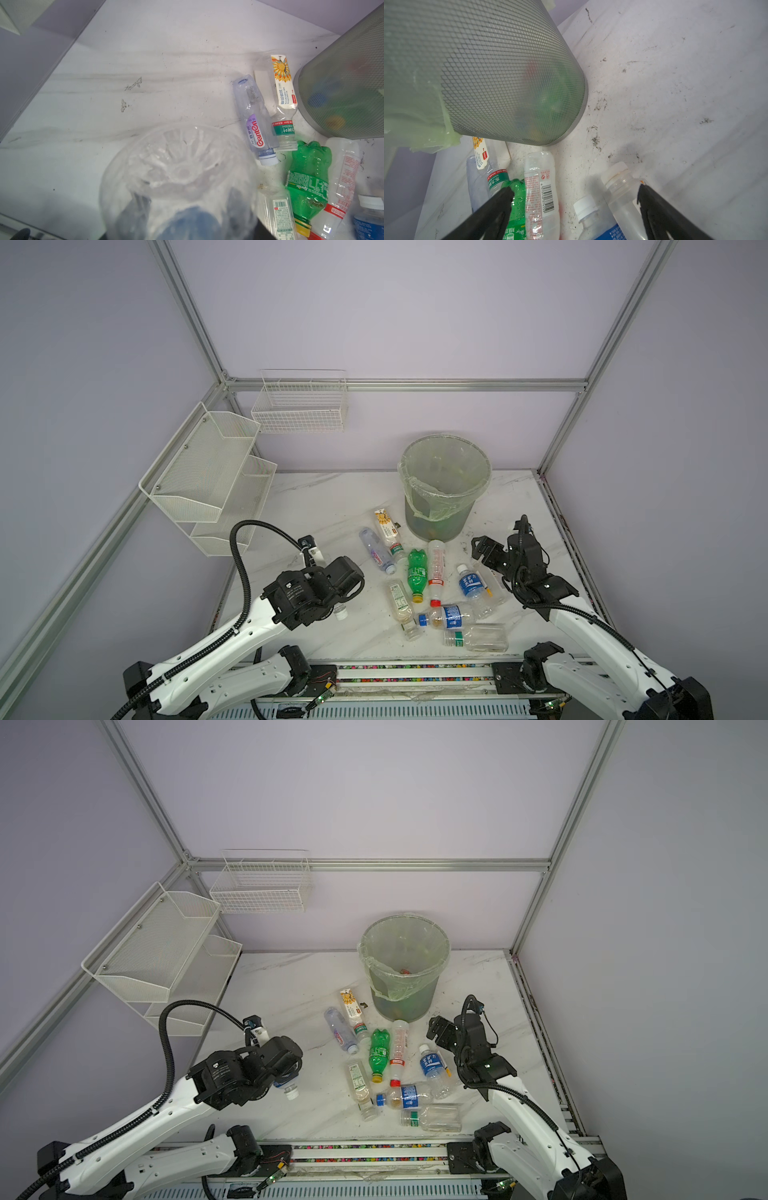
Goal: Throw the plastic bottles in the bin
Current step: Throw the plastic bottle into the trash bin.
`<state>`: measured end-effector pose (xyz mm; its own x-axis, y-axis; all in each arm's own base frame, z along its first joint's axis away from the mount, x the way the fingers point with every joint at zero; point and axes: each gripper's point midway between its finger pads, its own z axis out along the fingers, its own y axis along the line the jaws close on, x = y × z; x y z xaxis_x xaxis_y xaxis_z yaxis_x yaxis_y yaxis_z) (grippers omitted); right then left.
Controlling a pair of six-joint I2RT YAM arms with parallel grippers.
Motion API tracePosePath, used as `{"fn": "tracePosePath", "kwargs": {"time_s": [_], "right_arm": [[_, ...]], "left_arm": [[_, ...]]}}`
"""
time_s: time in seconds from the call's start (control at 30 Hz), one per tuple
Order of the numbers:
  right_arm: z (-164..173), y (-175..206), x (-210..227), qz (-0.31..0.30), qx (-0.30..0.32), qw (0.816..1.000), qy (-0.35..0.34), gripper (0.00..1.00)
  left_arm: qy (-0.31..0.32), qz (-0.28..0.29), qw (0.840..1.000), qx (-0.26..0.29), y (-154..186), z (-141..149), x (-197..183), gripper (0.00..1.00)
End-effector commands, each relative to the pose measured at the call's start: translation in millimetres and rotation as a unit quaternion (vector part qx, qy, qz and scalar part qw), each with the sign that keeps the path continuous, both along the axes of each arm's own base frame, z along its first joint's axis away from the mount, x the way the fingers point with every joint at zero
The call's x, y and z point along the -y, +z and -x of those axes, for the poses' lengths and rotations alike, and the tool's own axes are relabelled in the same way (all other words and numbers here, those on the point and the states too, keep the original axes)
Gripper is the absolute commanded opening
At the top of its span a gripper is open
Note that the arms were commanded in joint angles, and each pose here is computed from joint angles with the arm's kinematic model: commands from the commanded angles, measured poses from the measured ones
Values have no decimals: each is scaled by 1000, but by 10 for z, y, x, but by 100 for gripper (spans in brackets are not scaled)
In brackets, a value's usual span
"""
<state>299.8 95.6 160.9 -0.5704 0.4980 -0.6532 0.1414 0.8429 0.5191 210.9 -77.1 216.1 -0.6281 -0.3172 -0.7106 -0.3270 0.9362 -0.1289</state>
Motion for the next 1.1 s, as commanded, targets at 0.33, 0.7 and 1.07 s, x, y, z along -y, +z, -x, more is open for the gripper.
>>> {"fn": "tracePosePath", "kwargs": {"time_s": [0.33, 0.7, 1.07], "right_arm": [[79, 106, 206, 17, -6, 999, -49, 98], [-4, 44, 203, 35, -29, 998, -53, 97], [122, -33, 258, 25, -39, 997, -64, 97]], "left_arm": [[-165, 3, 979, 118, 905, -850, 547, 56], [-207, 76, 959, 178, 1409, -1246, 755, 56], [-223, 149, 925, 268, 1782, -1358, 673, 56]]}}
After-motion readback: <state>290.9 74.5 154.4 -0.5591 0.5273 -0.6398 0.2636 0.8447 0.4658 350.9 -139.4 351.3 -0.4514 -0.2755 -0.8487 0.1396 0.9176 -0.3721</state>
